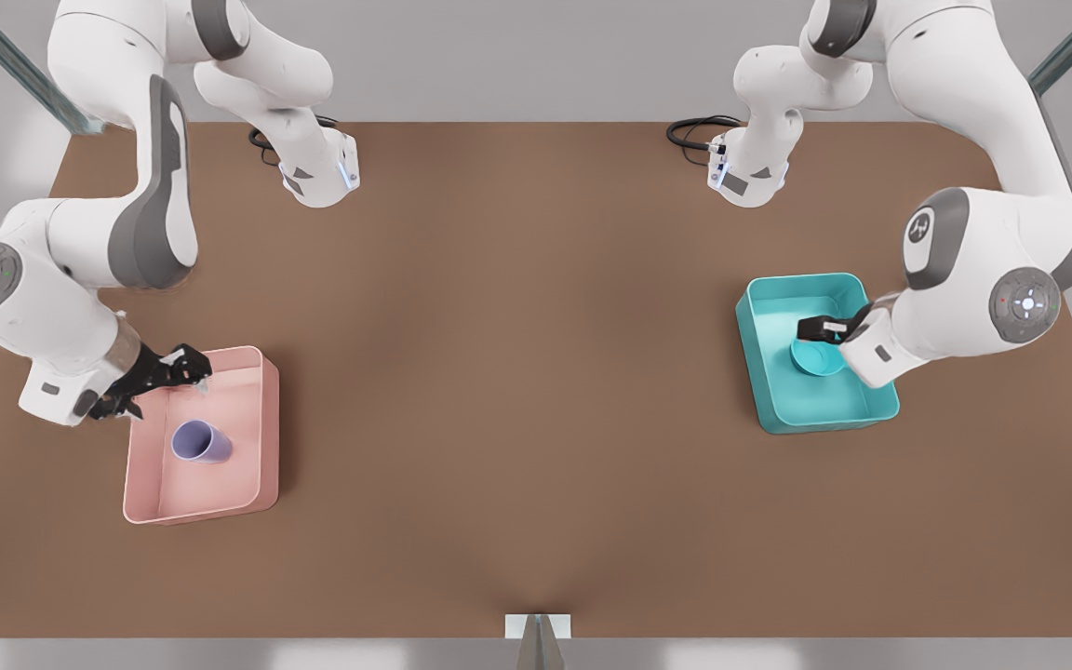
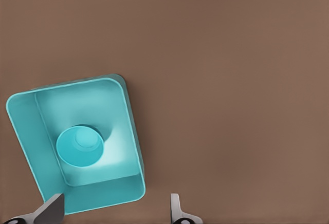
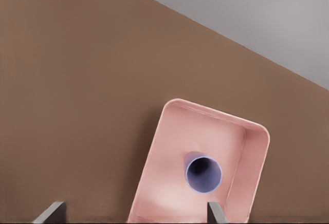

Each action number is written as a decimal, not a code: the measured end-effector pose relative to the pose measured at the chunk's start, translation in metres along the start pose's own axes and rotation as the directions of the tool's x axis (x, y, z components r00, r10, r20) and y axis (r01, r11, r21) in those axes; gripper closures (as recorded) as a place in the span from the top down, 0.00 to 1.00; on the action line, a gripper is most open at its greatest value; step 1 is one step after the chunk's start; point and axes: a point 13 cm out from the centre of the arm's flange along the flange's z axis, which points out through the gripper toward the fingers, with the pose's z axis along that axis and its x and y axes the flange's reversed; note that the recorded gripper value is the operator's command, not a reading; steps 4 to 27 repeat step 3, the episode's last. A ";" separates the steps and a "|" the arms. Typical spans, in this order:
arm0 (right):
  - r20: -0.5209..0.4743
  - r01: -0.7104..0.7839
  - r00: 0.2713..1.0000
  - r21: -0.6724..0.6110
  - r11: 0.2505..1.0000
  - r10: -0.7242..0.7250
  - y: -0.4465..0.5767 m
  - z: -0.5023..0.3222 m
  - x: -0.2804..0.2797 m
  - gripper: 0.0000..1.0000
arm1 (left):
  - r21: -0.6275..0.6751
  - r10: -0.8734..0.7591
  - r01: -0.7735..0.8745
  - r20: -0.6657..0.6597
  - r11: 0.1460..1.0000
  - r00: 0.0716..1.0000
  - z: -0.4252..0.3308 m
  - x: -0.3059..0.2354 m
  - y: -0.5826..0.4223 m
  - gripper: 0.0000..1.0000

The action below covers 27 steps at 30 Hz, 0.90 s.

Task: Put the bowls and cups in different boxes

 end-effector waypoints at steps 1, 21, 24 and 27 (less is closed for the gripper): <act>-0.015 -0.016 1.000 -0.001 1.000 0.016 0.006 -0.021 0.013 1.00 | 0.001 0.005 -0.005 -0.001 1.000 1.000 0.000 0.000 0.001 1.00; -0.071 -0.055 0.996 -0.013 0.998 0.054 0.014 -0.036 0.042 1.00 | 0.004 0.017 -0.017 -0.003 1.000 1.000 0.001 0.000 -0.001 1.00; -0.071 -0.055 0.996 -0.013 0.998 0.054 0.014 -0.036 0.042 1.00 | 0.004 0.017 -0.017 -0.003 1.000 1.000 0.001 0.000 -0.001 1.00; -0.071 -0.055 0.996 -0.013 0.998 0.054 0.014 -0.036 0.042 1.00 | 0.004 0.017 -0.017 -0.003 1.000 1.000 0.001 0.000 -0.001 1.00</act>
